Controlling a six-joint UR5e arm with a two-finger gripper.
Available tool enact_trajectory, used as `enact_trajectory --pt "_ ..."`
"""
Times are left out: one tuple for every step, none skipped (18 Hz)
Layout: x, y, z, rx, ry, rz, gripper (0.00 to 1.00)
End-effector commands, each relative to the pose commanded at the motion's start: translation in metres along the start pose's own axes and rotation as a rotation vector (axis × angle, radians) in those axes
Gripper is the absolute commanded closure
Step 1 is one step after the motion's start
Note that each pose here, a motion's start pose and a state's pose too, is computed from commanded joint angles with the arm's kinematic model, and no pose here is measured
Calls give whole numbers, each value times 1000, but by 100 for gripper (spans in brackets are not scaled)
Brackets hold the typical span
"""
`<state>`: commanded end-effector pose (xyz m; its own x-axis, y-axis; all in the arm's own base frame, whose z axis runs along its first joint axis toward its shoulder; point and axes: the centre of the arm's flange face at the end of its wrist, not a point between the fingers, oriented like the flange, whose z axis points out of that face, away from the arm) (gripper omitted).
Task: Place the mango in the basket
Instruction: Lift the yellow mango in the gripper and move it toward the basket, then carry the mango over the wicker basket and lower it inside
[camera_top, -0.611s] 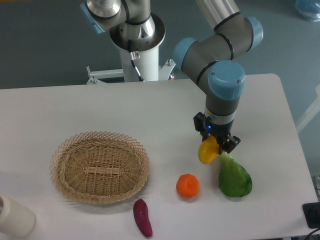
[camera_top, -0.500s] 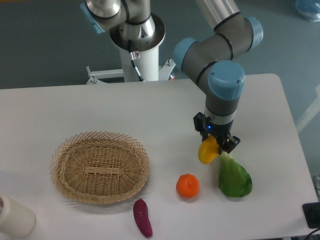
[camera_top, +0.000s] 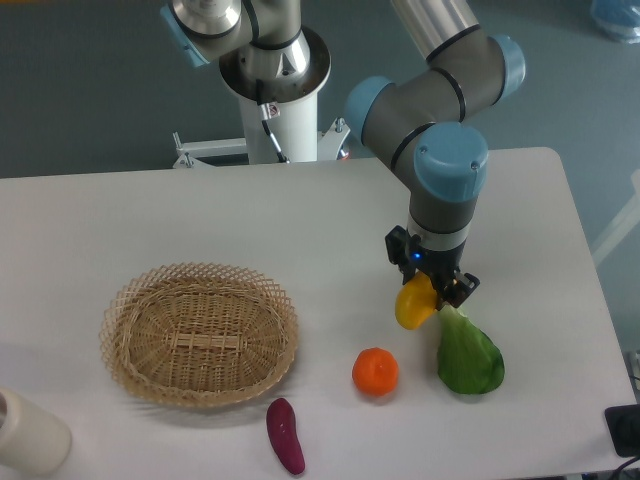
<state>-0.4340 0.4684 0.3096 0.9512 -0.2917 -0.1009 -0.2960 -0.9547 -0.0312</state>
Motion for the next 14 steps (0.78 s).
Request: enact_trajectory --pt "4 -8 1 1 2 -8 60" --pt "10 -16 1 1 2 -20 60" --pt "14 -25 1 4 -2 -28 60" --pt "20 -35 2 5 2 -33 60" --pt "24 -42 3 6 2 -46 60" --pt "26 -49 5 7 3 -57 60" --pt "29 -58 7 7 4 -56 60" --pt "31 -65 7 5 0 -56 60" --pt "35 -73 6 3 -3 -55 60" --pt "42 -84 6 5 -2 -52 60" --pt "50 -94 6 8 -1 -47 60" --pt "56 -102 6 12 3 -41 60" --pt "63 -111 6 14 2 -30 60" --pt "70 -119 6 17 5 -15 60"
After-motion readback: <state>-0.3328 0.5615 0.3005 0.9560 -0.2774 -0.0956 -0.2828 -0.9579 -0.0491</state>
